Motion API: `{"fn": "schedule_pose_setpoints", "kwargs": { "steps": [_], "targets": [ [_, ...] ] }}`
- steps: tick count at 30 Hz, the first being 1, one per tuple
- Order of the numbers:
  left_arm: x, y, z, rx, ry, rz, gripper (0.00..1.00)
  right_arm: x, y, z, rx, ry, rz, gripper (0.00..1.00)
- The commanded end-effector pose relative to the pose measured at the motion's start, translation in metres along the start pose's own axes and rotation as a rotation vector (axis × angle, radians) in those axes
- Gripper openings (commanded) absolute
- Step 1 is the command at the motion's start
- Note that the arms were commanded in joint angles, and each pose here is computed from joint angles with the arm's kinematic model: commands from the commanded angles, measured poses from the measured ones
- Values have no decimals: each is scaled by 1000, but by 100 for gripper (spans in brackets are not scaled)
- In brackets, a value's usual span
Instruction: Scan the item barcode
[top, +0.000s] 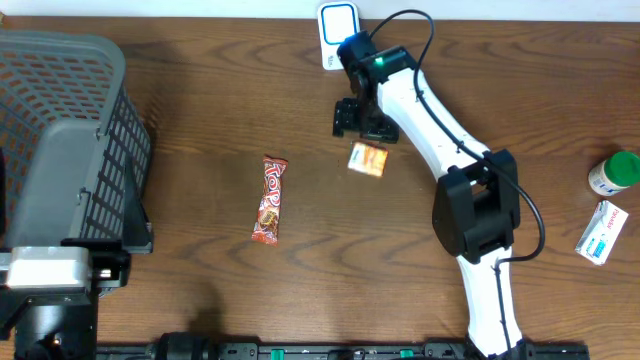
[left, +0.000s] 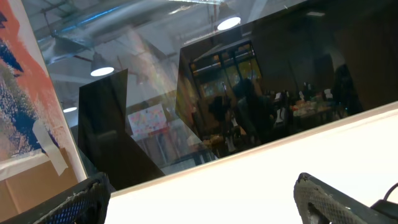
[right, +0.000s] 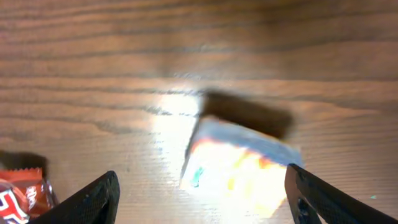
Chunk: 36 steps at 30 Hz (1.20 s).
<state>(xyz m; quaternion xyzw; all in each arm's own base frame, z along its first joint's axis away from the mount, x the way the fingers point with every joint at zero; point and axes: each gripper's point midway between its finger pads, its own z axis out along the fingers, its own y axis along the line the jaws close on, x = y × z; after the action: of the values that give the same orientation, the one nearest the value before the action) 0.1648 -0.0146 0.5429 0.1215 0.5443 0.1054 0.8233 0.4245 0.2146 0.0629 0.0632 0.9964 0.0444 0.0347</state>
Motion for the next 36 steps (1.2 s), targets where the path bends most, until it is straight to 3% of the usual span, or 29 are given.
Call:
{"fn": "schedule_pose_setpoints", "kwargs": {
  "steps": [1, 8, 14, 25, 36],
  "targets": [
    [-2, 1, -2, -4, -8, 12, 94, 6, 7, -5, -16, 6, 6, 82],
    [-2, 1, -2, -4, -8, 12, 94, 18, 1, -5, 14, 50, 13, 91],
    [-2, 1, -2, -4, -8, 12, 94, 46, -28, -11, 102, 192, 264, 99],
    [-2, 1, -2, -4, -8, 12, 94, 25, -19, 5, 57, 104, 503, 99],
    [-2, 1, -2, -4, -8, 12, 94, 48, -40, 52, 126, 141, 530, 99]
  ]
}}
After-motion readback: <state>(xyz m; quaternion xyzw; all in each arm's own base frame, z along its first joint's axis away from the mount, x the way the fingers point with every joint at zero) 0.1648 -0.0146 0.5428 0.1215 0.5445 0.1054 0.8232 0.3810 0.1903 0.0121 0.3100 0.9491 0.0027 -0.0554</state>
